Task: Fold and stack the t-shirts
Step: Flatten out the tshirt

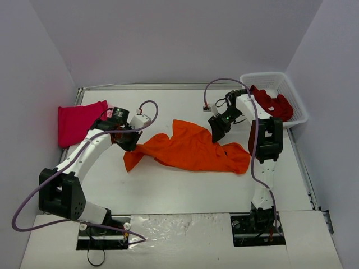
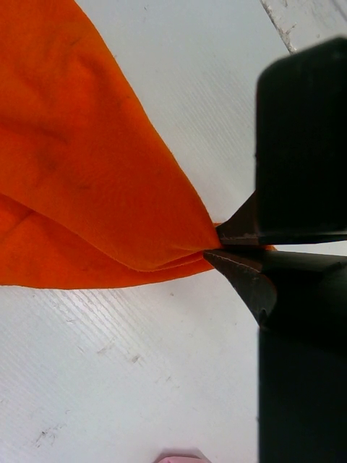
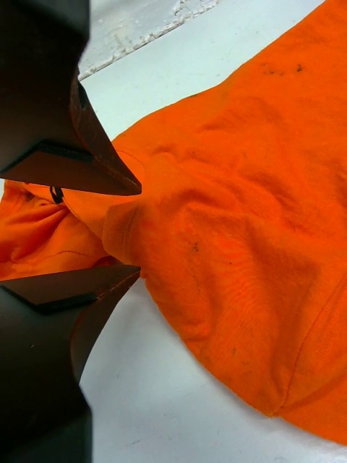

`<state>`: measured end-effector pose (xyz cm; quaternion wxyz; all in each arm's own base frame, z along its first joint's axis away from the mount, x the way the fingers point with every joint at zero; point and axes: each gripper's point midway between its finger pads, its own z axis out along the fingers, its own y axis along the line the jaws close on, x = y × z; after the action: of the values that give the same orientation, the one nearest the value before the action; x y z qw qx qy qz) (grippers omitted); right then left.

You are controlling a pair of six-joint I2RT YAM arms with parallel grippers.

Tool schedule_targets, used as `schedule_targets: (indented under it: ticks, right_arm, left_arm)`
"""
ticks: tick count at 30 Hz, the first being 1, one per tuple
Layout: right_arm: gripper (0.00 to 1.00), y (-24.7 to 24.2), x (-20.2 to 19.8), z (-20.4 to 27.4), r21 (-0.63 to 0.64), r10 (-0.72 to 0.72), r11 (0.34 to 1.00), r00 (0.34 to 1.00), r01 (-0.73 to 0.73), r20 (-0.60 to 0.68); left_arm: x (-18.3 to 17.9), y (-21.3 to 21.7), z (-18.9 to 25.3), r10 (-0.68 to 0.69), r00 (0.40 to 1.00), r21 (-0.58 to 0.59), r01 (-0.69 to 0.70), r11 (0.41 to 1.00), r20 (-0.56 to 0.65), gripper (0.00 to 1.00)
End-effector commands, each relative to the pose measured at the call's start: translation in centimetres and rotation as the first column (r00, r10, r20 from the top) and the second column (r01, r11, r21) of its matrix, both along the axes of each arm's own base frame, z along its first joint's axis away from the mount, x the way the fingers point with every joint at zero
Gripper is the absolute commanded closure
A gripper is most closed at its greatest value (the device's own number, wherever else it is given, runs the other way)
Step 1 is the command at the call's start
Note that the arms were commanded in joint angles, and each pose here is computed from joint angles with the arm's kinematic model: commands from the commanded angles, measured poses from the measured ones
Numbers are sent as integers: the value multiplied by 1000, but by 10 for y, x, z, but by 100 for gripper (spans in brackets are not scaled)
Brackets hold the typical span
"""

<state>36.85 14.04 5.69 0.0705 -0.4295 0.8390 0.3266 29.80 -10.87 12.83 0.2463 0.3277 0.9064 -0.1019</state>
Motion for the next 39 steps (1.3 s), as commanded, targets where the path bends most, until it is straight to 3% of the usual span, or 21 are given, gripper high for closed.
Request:
schedule_targets:
  ticks: [1,7,10,12,17,23,25,32,37,38,39]
  right_arm:
    - [61,-1,-16,-1,2,14,1000,997,-13,-74]
    - [62,0,-20,-8,-5,22,1000,995,-23,-94]
    - [67,1,-22,-11,-11,29,999,995,-30,-98]
    - [83,2,-20,-9,-12,30,999,996,-31,-90]
    - [100,-1,-6,8,-23,-1,1000,1000,1,-21]
    - [100,-10,-8,53,-50,-8,999,996,12,83]
    - [100,-16,-22,55,-74,6,997,997,0,78]
    - [100,-41,-61,86,-162,-3,986,969,44,246]
    - [100,-56,-99,80,-224,14,974,979,33,205]
    - [96,-59,-118,73,-239,33,971,990,1,137]
    - [72,-61,-128,70,-245,52,969,993,-24,106]
  left_arm:
    - [2,0,11,8,1000,-21,-7,1000,30,98]
    - [2,0,11,6,1000,-22,-5,1000,31,98]
    - [2,0,11,4,1000,-23,-3,1000,31,98]
    - [1,-1,10,3,1000,-23,-2,1000,28,98]
    - [1,-1,11,2,1000,-25,-2,1000,29,98]
    - [1,-1,16,1,999,-27,0,1000,41,98]
    - [1,-1,18,0,999,-30,1,1000,47,98]
    - [-1,-3,22,-3,998,-46,6,999,57,97]
    - [-3,-4,23,-10,998,-55,13,998,55,98]
    - [-4,-4,23,-10,998,-55,13,998,55,98]
    - [-4,-4,24,-14,998,-56,17,998,58,98]
